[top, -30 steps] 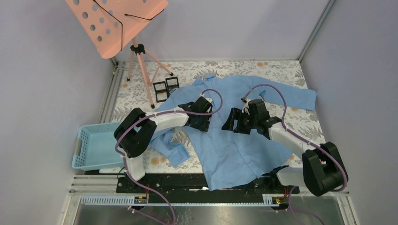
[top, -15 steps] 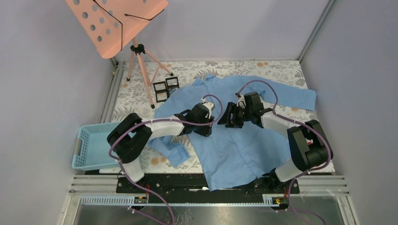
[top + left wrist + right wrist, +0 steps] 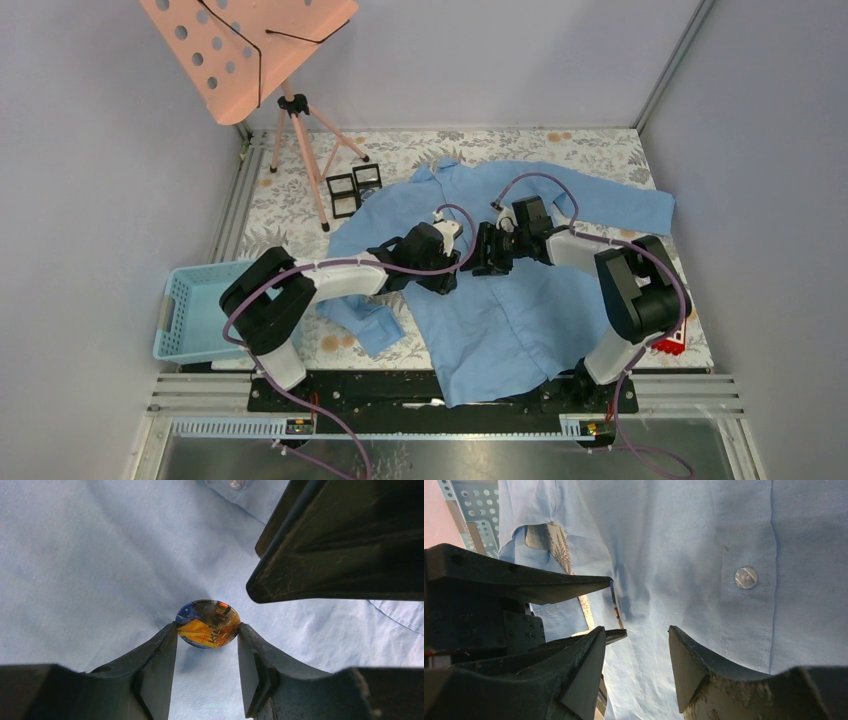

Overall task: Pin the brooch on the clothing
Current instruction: Pick up the brooch from the center of the board.

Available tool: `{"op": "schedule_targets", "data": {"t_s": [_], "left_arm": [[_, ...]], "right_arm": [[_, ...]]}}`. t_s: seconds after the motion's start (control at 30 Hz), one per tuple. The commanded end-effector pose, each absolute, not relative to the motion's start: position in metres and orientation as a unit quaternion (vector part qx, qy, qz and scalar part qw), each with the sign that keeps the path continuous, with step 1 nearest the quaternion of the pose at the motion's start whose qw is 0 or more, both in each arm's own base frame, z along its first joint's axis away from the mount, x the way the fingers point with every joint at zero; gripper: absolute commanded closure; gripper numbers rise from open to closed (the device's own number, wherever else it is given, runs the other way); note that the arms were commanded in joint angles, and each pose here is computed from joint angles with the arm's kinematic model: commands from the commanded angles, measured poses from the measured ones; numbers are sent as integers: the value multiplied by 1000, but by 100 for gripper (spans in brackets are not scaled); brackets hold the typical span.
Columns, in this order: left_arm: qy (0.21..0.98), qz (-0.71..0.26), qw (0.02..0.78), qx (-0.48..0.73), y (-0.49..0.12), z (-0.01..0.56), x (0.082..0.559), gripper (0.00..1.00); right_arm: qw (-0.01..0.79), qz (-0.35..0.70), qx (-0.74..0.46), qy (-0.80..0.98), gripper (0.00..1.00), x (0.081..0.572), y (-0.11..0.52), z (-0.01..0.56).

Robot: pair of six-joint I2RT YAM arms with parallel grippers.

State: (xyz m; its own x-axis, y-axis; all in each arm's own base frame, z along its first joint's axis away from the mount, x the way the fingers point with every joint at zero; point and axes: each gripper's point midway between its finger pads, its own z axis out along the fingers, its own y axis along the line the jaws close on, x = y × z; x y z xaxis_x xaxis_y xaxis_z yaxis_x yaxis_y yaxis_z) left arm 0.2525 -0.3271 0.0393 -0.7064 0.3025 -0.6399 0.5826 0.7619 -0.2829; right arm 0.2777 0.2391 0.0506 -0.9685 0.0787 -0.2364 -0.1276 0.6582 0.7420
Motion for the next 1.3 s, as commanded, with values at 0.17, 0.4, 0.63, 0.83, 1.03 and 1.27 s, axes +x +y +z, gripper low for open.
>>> {"op": "schedule_targets", "data": {"t_s": [0.17, 0.4, 0.63, 0.83, 1.03, 1.27], "left_arm": [[863, -279, 321, 272, -347, 65, 253, 59], [857, -287, 324, 278, -350, 71, 249, 59], [853, -292, 326, 285, -353, 76, 245, 59], [851, -293, 326, 288, -356, 78, 247, 59], [848, -292, 333, 290, -358, 83, 248, 59], [847, -293, 335, 290, -359, 84, 249, 59]], "right_arm": [[99, 455, -47, 884, 44, 268, 253, 56], [89, 452, -48, 887, 46, 267, 257, 50], [82, 461, -47, 882, 50, 266, 261, 51], [69, 468, -64, 879, 55, 257, 266, 56], [60, 458, -71, 884, 64, 249, 265, 55], [56, 467, -76, 879, 76, 246, 267, 56]]}}
